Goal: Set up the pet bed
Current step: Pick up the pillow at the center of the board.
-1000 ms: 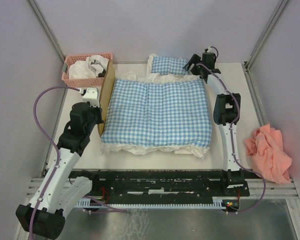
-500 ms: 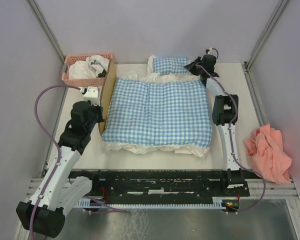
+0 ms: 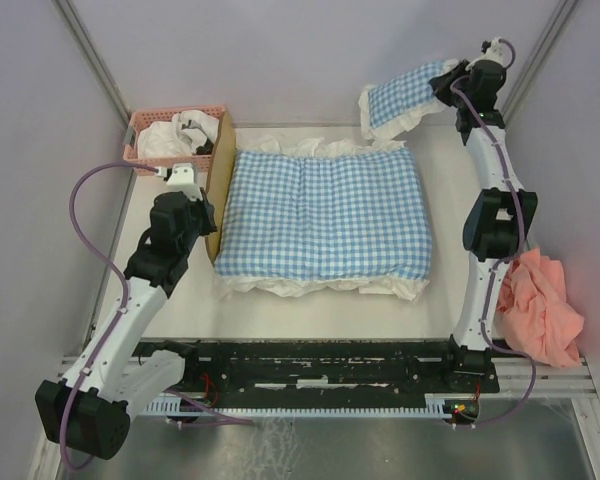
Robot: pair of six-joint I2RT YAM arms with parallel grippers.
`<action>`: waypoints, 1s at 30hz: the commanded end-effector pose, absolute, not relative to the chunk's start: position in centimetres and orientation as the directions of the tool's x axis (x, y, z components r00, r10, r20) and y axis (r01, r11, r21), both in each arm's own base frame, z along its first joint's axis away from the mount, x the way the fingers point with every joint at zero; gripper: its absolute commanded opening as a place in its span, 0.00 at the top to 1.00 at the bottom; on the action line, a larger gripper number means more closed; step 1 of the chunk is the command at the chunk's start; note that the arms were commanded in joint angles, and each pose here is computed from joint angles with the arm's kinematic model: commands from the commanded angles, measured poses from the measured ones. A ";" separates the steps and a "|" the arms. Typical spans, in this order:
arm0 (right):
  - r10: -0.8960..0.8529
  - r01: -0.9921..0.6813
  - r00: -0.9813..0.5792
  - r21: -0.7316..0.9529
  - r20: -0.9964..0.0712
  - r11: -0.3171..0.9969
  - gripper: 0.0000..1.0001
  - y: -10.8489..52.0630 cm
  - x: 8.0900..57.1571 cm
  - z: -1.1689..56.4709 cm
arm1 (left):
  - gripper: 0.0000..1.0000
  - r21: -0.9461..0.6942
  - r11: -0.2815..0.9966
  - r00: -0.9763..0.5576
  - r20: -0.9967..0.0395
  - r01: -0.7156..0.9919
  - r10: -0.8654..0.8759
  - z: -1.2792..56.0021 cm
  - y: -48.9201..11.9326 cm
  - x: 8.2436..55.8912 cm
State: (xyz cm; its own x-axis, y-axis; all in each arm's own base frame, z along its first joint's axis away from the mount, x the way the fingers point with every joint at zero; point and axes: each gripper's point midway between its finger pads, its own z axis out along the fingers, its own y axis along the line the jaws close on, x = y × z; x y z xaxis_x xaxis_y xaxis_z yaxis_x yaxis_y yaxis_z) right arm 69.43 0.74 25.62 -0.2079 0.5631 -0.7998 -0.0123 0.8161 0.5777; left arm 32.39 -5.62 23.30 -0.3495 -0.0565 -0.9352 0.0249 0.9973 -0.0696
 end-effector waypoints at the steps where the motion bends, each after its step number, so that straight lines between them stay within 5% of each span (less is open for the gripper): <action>1: 0.433 -0.162 -0.033 0.432 -0.901 0.887 0.98 2.0 64.7 38.2 | 0.65 -0.308 0.951 -0.231 -0.925 -0.005 -0.301 28.1 -7.4 34.1; 9: 0.262 -0.301 0.047 0.236 -0.964 0.924 0.98 4.6 56.0 46.7 | 0.37 -0.338 0.936 -0.180 -0.919 -0.095 -0.350 30.4 -6.7 33.9; 23: -0.055 -0.604 0.142 -0.131 -0.988 0.786 0.98 17.2 43.5 45.8 | 0.35 -0.397 0.905 -0.361 -0.875 0.152 -0.323 28.7 -12.3 30.9; 30: -0.263 -0.619 0.327 -0.416 -0.908 0.666 0.98 24.0 41.0 43.7 | 0.34 -0.394 0.915 -0.353 -0.871 0.089 -0.341 30.0 -11.1 30.4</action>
